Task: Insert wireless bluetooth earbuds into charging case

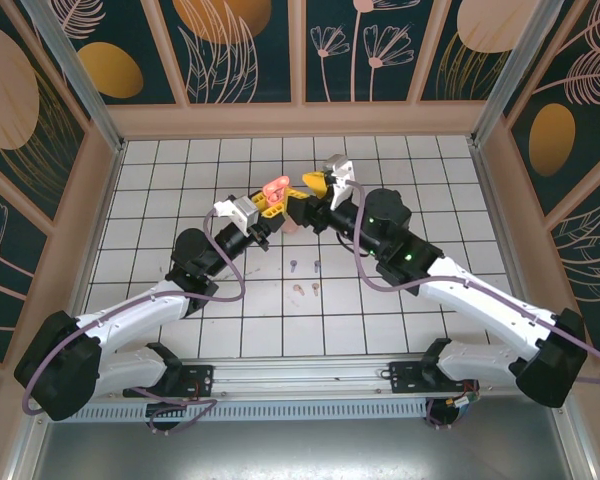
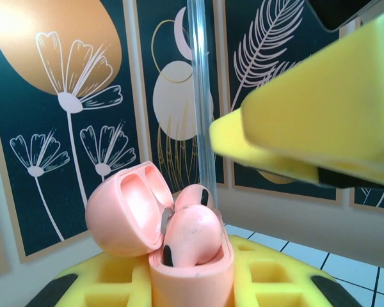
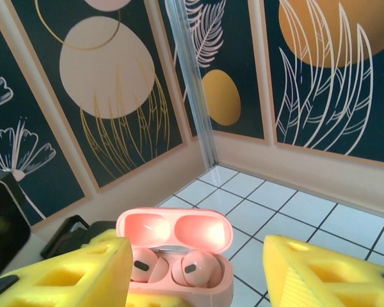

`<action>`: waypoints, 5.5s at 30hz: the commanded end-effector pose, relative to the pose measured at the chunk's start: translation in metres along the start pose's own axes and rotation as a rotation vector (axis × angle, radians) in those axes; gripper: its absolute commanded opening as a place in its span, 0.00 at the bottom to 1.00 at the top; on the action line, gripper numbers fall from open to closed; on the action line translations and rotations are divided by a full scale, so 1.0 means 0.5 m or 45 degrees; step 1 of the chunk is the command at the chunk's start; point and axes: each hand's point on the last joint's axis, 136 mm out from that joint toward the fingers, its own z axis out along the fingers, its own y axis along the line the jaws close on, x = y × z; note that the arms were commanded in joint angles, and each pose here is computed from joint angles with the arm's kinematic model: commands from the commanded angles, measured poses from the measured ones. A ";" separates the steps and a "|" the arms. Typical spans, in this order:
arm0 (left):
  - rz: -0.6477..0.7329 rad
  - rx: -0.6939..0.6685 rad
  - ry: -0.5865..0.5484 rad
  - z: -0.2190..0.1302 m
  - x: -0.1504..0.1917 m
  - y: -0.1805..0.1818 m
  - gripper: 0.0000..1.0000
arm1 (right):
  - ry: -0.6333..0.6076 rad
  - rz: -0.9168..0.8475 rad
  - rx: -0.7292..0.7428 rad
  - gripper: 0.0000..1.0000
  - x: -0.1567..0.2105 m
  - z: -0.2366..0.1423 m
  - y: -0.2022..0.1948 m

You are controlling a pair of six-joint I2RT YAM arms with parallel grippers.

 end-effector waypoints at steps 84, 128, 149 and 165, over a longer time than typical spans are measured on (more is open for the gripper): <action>-1.118 -0.149 1.025 0.245 0.592 -0.021 0.02 | 0.373 0.513 0.954 0.82 0.167 -0.221 -0.330; -0.604 -0.444 0.798 0.201 0.277 0.111 0.99 | 0.459 0.688 0.969 0.93 0.167 -0.204 -0.346; -0.593 -1.109 0.569 -0.109 0.234 0.329 0.99 | 1.147 0.792 1.043 0.79 0.488 0.070 -0.331; -0.770 -1.204 0.520 -0.190 0.282 0.394 0.99 | 1.340 0.855 1.113 0.75 0.605 0.173 -0.327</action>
